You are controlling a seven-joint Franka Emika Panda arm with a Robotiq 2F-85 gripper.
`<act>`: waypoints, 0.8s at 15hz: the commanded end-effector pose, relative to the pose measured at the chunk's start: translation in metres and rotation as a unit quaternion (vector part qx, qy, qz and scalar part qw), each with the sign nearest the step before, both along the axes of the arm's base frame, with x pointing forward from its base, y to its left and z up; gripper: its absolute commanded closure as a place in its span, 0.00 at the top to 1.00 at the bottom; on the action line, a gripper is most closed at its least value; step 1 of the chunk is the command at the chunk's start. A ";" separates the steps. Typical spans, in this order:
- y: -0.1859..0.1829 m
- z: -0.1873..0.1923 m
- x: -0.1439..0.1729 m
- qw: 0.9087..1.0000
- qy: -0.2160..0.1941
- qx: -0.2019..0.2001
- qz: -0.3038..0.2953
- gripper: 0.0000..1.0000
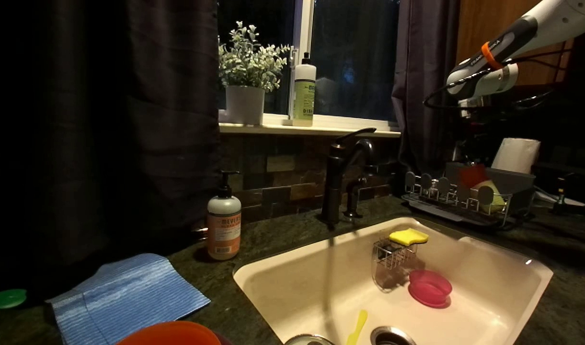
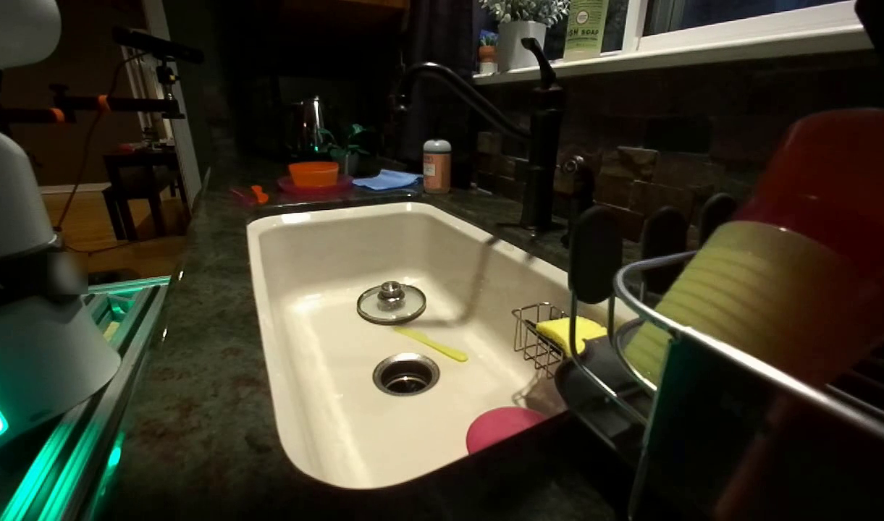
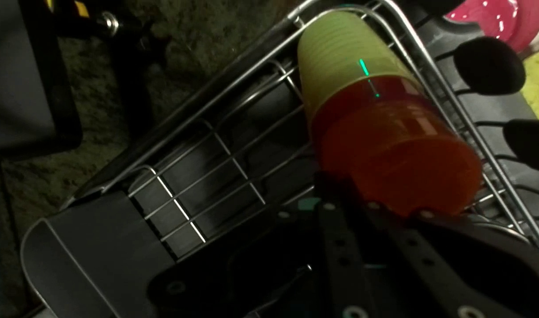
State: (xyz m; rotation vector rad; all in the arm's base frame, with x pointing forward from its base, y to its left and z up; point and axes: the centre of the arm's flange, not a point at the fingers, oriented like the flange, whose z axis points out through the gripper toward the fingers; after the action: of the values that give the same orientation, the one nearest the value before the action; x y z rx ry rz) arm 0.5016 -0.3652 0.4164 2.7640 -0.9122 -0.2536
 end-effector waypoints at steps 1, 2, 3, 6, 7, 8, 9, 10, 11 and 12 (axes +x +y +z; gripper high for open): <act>0.005 0.005 0.000 0.999 0.042 0.013 -0.022 0.01; 0.005 0.004 -0.001 0.998 0.051 0.015 -0.029 0.01; 0.006 0.003 -0.002 0.998 0.058 0.014 -0.035 0.01; 0.007 0.000 -0.006 0.997 0.064 -0.002 -0.039 0.01; 0.007 -0.002 -0.007 0.998 0.054 -0.017 -0.031 0.01; 0.008 -0.002 -0.008 0.998 0.053 -0.024 -0.025 0.01; 0.010 -0.003 -0.009 0.998 0.052 -0.033 -0.019 0.01; 0.013 -0.005 -0.009 0.998 0.048 -0.040 -0.014 0.01; 0.016 -0.007 -0.009 0.998 0.048 -0.044 -0.009 0.01; 0.019 -0.010 -0.008 0.998 0.041 -0.048 -0.010 0.01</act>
State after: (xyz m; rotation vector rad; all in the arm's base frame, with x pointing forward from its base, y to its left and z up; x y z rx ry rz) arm 0.5023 -0.3593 0.4172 2.6610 -0.9164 -0.3627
